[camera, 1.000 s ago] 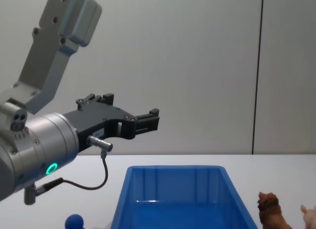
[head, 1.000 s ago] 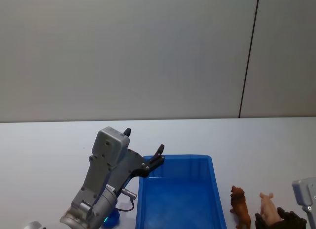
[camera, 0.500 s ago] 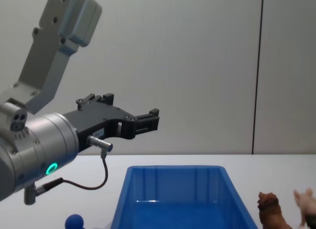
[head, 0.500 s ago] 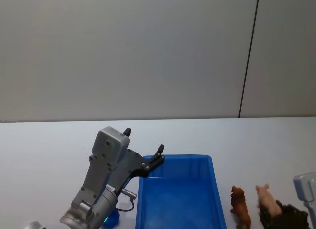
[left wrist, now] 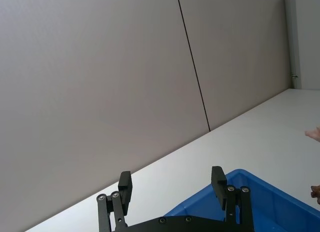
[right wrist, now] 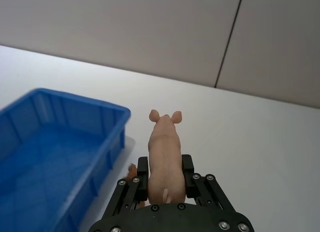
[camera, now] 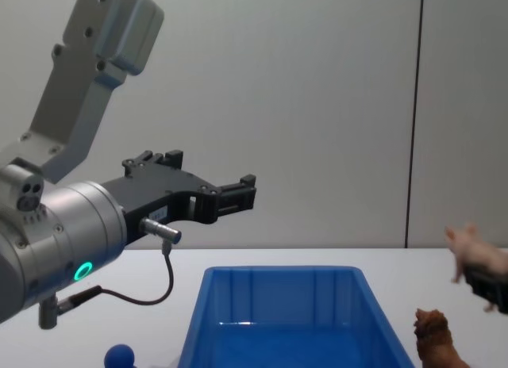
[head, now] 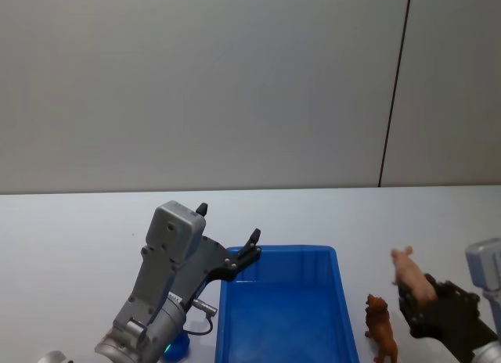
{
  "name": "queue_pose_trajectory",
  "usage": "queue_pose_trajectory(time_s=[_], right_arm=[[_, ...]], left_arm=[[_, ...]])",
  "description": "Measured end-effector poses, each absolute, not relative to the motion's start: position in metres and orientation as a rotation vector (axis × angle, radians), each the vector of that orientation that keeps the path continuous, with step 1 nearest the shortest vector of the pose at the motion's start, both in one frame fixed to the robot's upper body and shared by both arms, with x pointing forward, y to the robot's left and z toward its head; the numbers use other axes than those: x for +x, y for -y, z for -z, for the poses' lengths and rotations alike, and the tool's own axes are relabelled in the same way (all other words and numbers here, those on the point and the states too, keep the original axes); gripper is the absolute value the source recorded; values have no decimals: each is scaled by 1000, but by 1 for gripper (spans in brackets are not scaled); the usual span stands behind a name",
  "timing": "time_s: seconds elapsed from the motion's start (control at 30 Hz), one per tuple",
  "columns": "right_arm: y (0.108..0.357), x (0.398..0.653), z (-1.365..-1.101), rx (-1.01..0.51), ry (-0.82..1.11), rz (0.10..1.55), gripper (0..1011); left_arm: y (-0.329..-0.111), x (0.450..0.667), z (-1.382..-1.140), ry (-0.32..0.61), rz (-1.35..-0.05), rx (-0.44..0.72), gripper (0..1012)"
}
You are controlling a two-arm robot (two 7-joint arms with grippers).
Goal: Pick up the two dolls from the table and place them into the box.
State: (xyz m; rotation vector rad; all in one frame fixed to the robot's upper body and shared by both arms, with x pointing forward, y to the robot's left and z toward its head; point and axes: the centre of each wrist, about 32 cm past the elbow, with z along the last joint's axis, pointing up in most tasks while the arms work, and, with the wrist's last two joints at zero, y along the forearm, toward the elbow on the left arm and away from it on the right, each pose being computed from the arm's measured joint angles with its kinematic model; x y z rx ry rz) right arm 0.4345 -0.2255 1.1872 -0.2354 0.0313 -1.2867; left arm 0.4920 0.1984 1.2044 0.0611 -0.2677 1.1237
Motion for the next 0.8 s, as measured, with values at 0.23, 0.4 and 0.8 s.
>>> queue_pose_trajectory(time_s=[0.23,0.4,0.8], right_arm=[[219,442,-1197,-183,-16,1207,380],[213,450,-1200,-152,-29,1134,380],[194,471,-1199,-114,-78,964,440]], left_arm=[[-198,492,-1204,268,-1124,61,1001],[-198,492,-1204,268,-1124,61,1002],[-198,492,-1204,268,-1124,61,1001]])
